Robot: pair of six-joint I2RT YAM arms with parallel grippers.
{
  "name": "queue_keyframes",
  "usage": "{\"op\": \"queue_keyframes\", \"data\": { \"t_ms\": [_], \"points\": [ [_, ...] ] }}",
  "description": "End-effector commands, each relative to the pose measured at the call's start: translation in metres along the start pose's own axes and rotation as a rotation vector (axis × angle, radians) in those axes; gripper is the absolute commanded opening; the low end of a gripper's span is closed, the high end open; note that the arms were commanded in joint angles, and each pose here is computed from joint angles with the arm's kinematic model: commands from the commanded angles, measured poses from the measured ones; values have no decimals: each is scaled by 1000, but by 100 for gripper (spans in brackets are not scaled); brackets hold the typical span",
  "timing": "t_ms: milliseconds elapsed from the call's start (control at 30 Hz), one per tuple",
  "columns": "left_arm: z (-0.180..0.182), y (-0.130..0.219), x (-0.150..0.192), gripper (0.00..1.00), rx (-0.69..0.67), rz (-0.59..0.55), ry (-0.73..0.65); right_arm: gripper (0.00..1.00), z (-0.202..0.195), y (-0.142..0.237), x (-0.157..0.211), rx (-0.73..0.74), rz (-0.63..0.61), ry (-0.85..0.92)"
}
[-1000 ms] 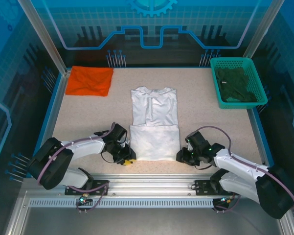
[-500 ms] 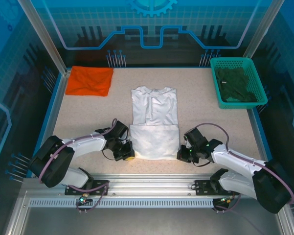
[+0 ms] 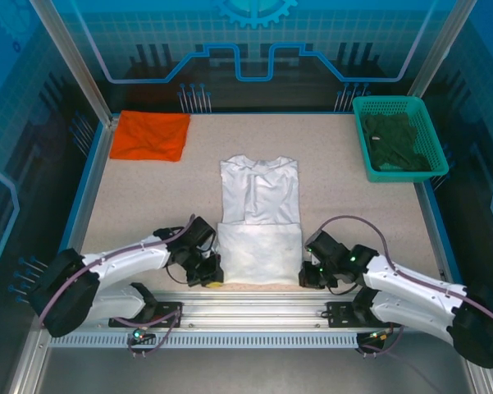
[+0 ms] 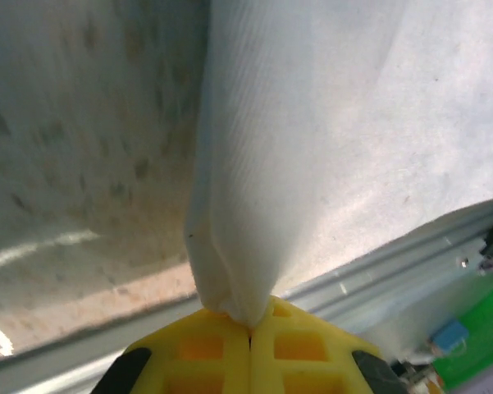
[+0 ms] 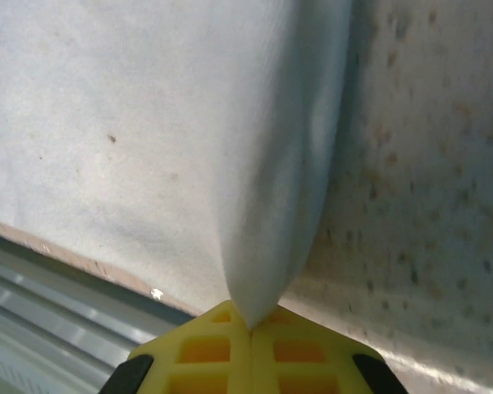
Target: Fold and stack the t-shirts
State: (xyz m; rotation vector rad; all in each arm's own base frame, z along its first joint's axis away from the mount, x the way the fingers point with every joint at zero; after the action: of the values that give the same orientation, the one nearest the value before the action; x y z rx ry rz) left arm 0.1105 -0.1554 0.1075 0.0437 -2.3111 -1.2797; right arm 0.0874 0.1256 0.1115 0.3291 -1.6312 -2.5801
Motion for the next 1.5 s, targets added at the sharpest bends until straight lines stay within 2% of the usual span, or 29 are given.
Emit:
{"op": "queue_keyframes", "data": {
  "t_ms": [0, 267, 400, 567, 700, 800, 1100, 1333, 1467],
  "points": [
    [6, 3, 22, 0, 19, 125, 58, 0, -6, 5, 17, 39, 54, -35],
    [-3, 32, 35, 0, 89, 121, 43, 0, 14, 34, 15, 22, 26, 1],
    [-19, 64, 26, 0, 161, 55, 44, 0, 30, 58, -8, 42, -30, 36],
    [-50, 109, 3, 0, 274, -55, 34, 0, 46, 91, -58, 11, -128, 8],
    [-80, 132, -25, 0, 306, -148, 22, 0, 53, 120, -111, 1, -219, -24],
    [-99, 144, -48, 0, 362, -195, 18, 0, 54, 131, -150, 12, -226, -46],
    [-146, 184, -138, 0, 414, -262, 57, 0, 37, 130, -249, -24, -228, -175],
    [-151, 189, -195, 0, 438, -274, 131, 0, 26, 121, -322, -25, -227, -213],
    [-144, 184, -231, 0, 473, -274, 209, 0, 10, 102, -361, -24, -197, -255]
  ]
}}
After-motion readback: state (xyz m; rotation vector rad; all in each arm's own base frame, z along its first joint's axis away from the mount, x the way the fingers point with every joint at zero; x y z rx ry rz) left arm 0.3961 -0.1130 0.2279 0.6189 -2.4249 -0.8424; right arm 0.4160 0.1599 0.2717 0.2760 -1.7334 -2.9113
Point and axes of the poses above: each hand's point on the last joint's axis, 136 mm out from that joint toward the fingers, its own y axis back along the fingers, its own z axis along the line the jaws close on, x = y × z, the point moved 9 cm from there along y, back along the fingers, and after that the axes turned 12 degrees about y, right-handed, at the moved point
